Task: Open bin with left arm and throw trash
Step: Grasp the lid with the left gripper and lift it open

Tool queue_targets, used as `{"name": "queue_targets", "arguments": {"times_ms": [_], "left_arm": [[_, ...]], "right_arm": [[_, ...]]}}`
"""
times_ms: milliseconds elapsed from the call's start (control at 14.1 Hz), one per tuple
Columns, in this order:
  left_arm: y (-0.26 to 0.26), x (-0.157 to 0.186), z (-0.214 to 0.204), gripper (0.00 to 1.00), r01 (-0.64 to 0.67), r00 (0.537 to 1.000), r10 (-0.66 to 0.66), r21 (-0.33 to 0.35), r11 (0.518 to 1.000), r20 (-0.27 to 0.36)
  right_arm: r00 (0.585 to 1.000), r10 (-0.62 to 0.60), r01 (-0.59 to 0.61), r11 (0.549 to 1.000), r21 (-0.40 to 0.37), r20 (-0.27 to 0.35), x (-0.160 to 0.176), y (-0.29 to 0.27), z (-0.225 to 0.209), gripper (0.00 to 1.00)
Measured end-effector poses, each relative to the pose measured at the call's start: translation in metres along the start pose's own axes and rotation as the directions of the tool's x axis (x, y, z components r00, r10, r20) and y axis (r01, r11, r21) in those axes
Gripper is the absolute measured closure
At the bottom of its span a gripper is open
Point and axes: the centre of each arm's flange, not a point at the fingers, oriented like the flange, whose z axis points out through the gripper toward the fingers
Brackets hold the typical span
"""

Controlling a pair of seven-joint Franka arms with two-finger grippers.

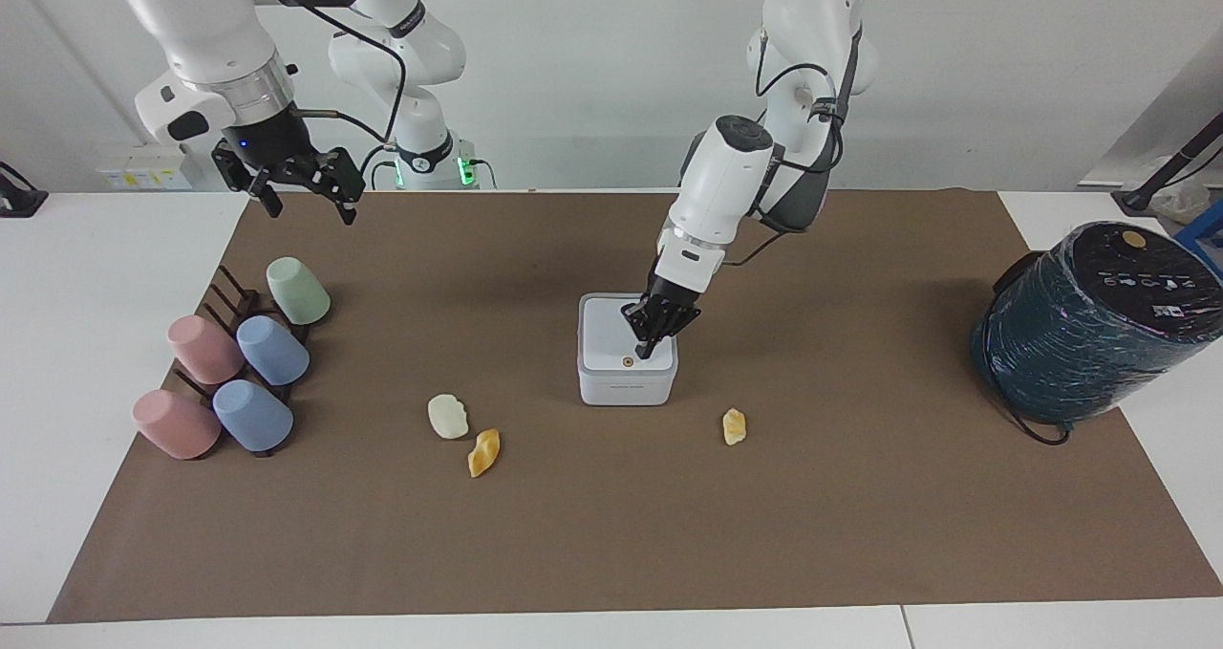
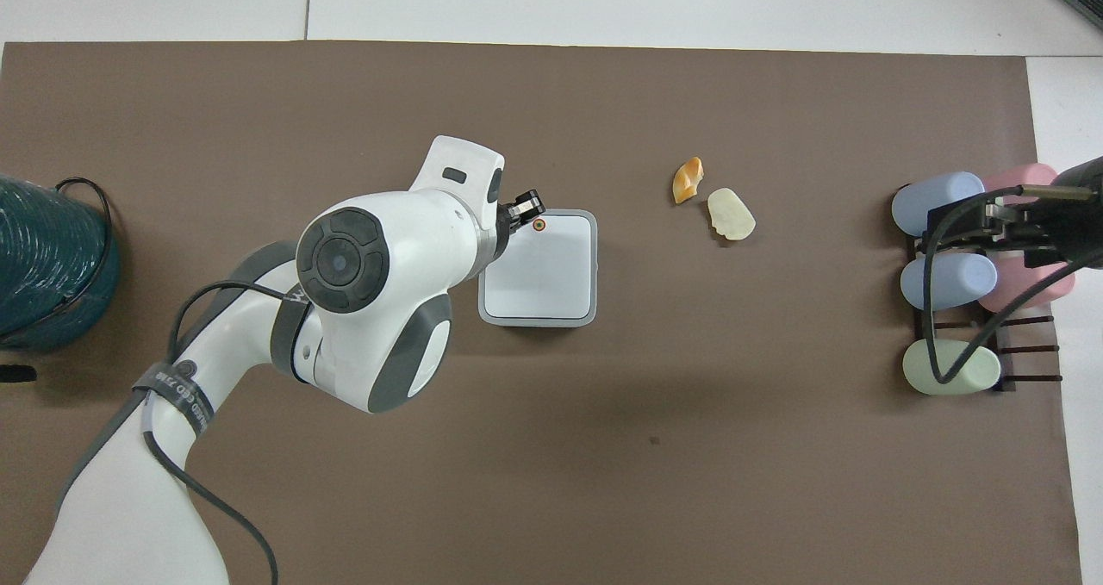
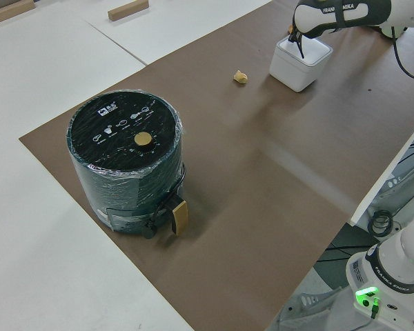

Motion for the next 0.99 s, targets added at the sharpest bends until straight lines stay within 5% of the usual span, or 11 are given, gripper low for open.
{"name": "queue_targets", "arguments": {"times_ms": [425, 708, 991], "left_arm": [[0.004, 0.003, -0.005, 0.99, 0.002, 1.0, -0.002, 0.01, 1.0, 0.012], [0.018, 0.054, -0.07, 0.94, 0.038, 0.995, -0.047, 0.109, 0.993, 0.084], [-0.009, 0.111, -0.121, 0.5, 0.093, 0.99, -0.109, 0.16, 0.983, 0.092]], "right_arm": [[1.0, 0.014, -0.014, 1.0, 0.0, -0.003, -0.001, 0.0, 0.001, 0.0], [1.0, 0.013, -0.013, 1.0, 0.002, -0.011, 0.0, -0.001, 0.0, 0.0], [0.999, 0.013, -0.012, 1.0, 0.006, -0.029, 0.002, -0.001, -0.001, 0.0]]}}
